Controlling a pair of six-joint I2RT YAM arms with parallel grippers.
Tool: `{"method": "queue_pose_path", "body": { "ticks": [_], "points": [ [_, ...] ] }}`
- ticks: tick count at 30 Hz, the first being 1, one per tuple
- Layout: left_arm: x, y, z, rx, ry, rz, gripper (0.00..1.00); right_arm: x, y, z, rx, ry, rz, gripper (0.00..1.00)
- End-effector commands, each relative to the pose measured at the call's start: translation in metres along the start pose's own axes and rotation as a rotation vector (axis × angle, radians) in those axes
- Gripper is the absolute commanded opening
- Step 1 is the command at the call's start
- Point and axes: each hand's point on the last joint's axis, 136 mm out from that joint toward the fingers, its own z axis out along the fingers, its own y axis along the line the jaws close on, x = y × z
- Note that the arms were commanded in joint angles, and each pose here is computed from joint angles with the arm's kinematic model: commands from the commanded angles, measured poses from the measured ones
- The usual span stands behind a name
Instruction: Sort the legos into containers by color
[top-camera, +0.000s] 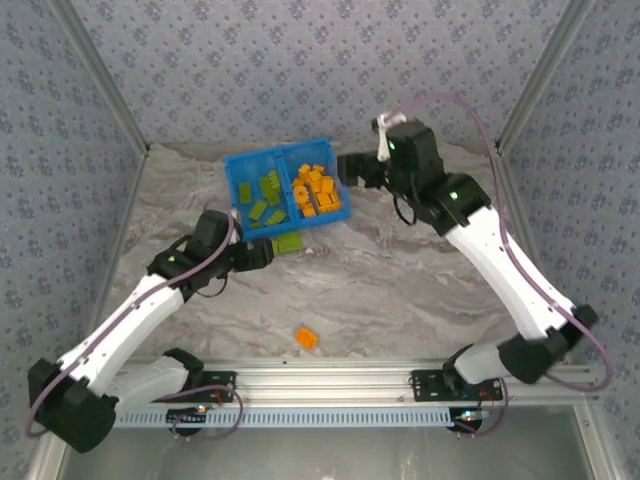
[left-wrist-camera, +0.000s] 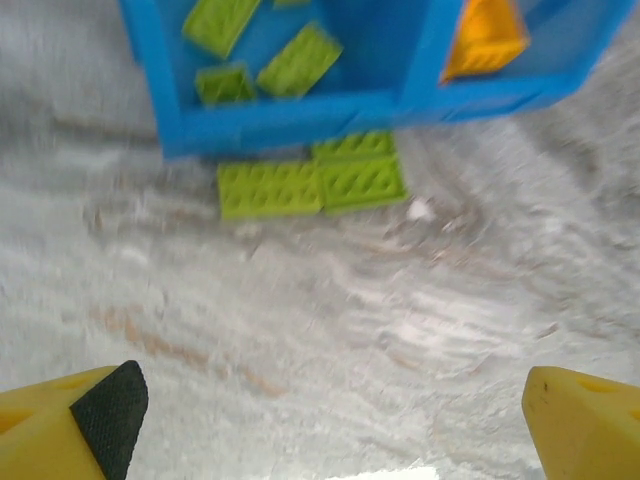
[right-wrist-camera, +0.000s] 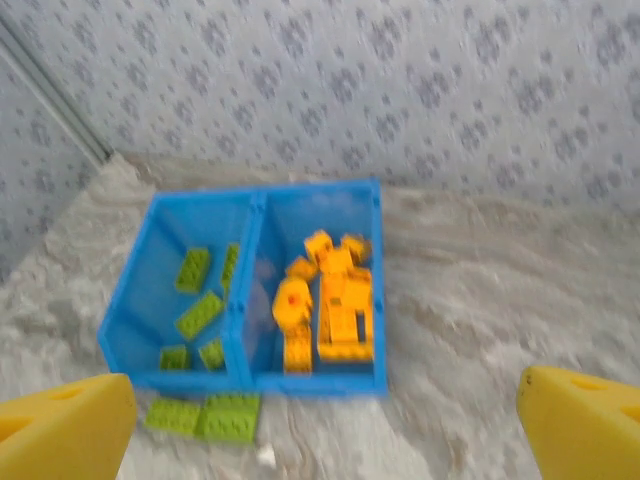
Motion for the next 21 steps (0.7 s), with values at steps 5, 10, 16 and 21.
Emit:
{"method": "queue_pose_path", "body": {
  "ticks": [5,10,16,21],
  "points": [
    [0.021,0.008,0.069,-0.121,0.206,-0.04,0.91,0.086,-0.035,-0.003,0.081,0.151,0.106,1.0],
    [0.006,0.012,0.111,-0.188,0.2,-0.019,0.92,0.096,-0.038,-0.007,0.087,0.191,0.098,1.0],
    [-0.012,0.023,0.132,-0.269,0.131,0.009,0.93,0.09,-0.04,-0.009,0.092,0.177,0.097,1.0],
    [-0.017,0.029,0.144,-0.29,0.108,0.032,0.92,0.091,-0.042,-0.007,0.093,0.178,0.105,1.0]
  ]
}}
